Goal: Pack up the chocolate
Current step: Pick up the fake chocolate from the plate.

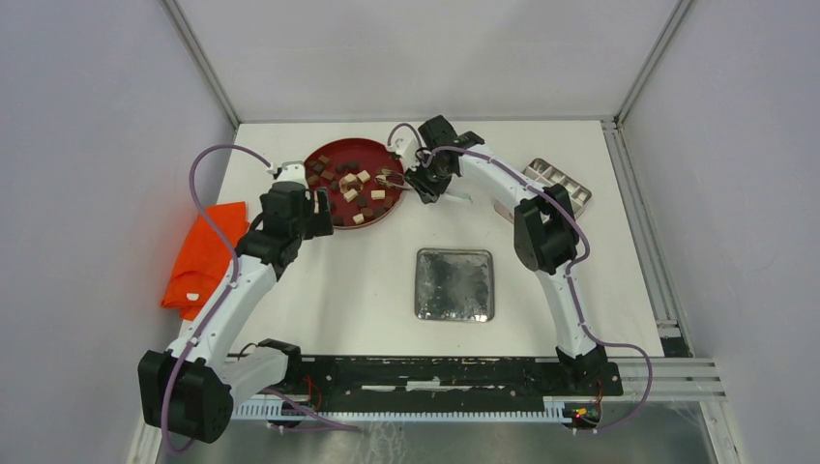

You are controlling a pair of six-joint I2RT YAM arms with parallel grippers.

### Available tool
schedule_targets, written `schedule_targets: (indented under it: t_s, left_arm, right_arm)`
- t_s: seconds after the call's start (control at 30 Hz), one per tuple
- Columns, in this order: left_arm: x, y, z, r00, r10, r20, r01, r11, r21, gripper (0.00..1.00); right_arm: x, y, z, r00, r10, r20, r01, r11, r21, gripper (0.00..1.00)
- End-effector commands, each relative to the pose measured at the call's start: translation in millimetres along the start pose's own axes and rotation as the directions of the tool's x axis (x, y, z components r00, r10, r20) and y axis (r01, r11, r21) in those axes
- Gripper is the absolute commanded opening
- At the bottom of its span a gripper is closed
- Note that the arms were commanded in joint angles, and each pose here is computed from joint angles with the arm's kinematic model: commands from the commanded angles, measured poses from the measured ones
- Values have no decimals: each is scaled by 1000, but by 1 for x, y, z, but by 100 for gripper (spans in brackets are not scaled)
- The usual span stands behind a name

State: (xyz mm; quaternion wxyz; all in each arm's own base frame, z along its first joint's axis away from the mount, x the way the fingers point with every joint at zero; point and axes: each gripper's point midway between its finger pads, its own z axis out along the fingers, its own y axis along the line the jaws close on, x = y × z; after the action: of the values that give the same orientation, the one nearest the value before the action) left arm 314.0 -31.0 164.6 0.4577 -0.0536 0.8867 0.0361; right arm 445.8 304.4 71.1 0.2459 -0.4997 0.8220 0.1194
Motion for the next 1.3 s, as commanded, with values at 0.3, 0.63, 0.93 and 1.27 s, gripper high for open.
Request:
schedule_targets:
  t_s: [0.3,0.63,0.93,1.27]
  left_arm:
    - [-7,0,4,999,39,20,-39,999,13,91]
    - [-6,0,5,999,40,18,-40,999,12,91]
    - [-7,0,4,999,39,20,-39,999,14,91]
    - [-9,0,1,999,36,31,-37,999,18,91]
  right_arm:
    - [-28,-10,2,998,7,67,-9,1000,29,45]
    - [-37,-6,-1,996,-6,93,5,1000,16,32]
    - [-53,1,-35,985,-30,167,27,1000,15,8]
    - [-64,10,-72,971,-42,236,41,999,10,0]
